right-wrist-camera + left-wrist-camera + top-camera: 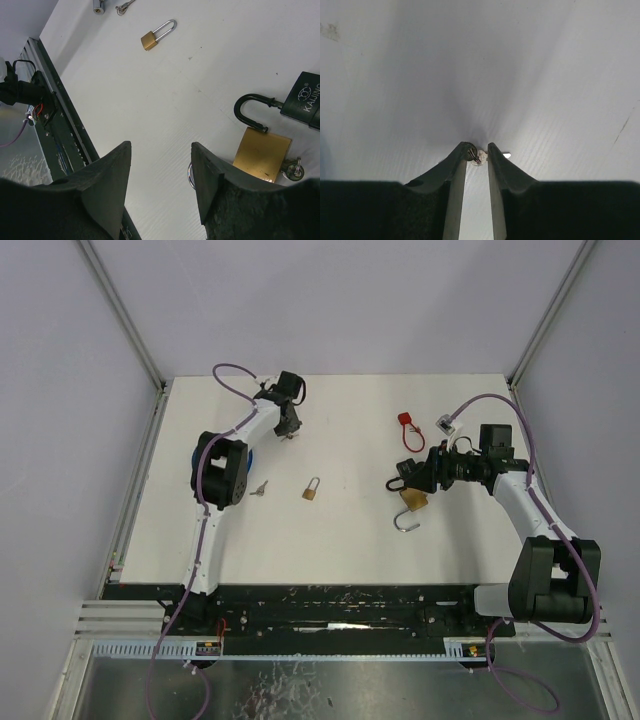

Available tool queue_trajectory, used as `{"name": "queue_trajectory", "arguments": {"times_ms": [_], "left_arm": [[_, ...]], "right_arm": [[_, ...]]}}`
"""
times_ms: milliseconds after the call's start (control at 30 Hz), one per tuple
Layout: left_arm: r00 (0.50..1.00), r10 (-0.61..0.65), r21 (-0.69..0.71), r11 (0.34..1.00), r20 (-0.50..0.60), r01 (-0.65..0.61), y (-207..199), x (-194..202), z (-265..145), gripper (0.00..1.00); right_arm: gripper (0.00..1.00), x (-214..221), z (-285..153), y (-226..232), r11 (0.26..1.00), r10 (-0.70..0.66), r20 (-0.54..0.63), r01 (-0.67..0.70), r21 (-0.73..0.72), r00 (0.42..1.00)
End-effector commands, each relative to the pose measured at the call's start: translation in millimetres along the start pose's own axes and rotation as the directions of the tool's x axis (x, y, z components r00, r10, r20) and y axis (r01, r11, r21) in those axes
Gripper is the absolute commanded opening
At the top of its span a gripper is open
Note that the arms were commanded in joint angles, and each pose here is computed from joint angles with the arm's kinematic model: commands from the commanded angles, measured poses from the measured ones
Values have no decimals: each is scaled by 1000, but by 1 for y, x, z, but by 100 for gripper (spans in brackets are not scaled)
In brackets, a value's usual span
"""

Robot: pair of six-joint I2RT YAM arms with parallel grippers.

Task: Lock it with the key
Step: Pick up the key from the center of the board.

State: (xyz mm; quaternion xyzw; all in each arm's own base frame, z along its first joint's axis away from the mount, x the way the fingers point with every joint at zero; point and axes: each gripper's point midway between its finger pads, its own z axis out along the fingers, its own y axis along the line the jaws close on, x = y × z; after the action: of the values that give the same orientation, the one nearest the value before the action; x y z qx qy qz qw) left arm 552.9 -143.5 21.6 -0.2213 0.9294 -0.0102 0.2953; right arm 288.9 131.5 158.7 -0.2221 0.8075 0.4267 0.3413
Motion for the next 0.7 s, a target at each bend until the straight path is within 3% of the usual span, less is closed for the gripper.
{"name": "queue_trajectory", "arguments": {"times_ms": [0,667], "left_arm": [[999,-24,6,1000,21,24,-2,-11,1,21],[999,-16,59,998,-29,17,-9,-2,0,1]], "right_arm": [[58,-16,-3,4,998,-62,21,62,2,998],[58,-17,-4,5,998,-68,23,68,3,997]]}}
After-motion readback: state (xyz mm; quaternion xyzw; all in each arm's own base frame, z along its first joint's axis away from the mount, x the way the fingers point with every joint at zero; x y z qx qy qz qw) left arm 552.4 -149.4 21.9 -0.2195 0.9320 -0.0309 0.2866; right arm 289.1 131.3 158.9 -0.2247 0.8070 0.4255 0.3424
